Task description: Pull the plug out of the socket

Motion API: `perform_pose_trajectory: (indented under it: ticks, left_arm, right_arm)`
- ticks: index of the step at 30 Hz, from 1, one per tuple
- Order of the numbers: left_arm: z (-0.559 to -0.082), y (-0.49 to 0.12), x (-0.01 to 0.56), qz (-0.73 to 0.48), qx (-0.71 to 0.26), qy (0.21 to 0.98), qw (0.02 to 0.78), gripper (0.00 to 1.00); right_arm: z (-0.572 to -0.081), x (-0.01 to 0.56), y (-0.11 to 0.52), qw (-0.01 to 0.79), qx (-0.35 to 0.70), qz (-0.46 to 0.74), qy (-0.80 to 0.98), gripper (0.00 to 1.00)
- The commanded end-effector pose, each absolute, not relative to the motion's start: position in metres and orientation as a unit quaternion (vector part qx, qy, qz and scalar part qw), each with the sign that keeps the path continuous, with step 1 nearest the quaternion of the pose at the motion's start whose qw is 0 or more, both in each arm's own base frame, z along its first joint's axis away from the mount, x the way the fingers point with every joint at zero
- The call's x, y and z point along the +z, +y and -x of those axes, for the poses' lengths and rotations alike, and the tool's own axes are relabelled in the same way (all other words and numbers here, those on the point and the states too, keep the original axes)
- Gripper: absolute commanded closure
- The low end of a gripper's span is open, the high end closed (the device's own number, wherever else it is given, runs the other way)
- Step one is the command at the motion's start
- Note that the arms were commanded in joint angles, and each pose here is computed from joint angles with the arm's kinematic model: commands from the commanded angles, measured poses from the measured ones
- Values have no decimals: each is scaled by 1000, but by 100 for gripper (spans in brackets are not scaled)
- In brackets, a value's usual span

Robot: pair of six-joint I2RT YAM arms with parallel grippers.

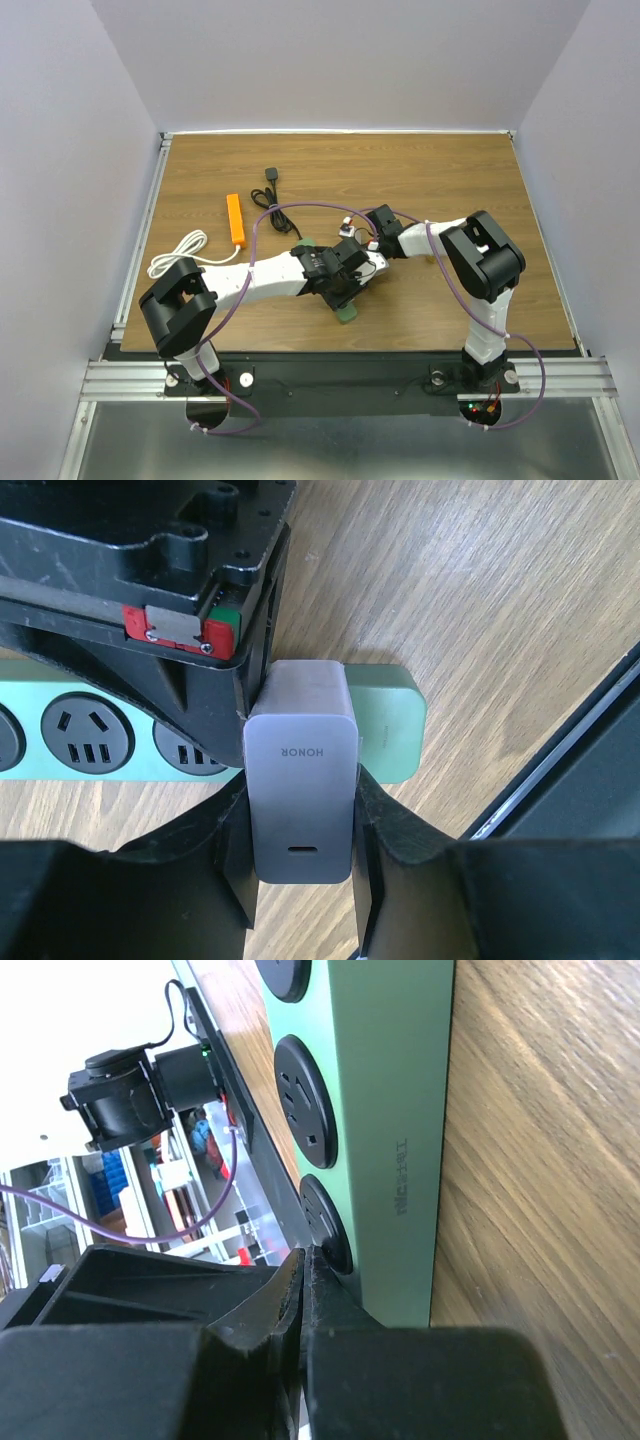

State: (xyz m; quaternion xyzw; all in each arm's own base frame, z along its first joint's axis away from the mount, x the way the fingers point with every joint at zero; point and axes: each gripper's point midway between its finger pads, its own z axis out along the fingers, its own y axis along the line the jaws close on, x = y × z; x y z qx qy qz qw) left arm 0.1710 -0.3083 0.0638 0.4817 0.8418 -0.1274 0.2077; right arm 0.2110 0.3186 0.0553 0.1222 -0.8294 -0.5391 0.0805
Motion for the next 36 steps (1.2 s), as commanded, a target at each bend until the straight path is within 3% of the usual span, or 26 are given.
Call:
perform_pose_trajectory:
  ticks: [1, 11, 20, 29, 36]
  left_arm:
    - [-179, -333, 82, -474, -151, 833, 242, 100]
    - [-182, -336, 97, -463, -159, 833, 260, 100]
    - [-193, -330, 122, -458, -135, 830, 288, 100]
    - [-198, -316, 126, -461, -102, 831, 293, 100]
    - [-205, -317, 159, -453, -105, 824, 323, 100]
  right_arm:
    - [-203, 27, 314, 85, -508, -126, -848, 100]
    - [-196, 1, 312, 81, -444, -128, -883, 100]
    - [-209, -43, 289, 48, -305, -107, -945, 99]
    - [-194, -68, 268, 70, -259, -87, -959, 99]
    - [-190, -77, 263, 79, -247, -82, -962, 100]
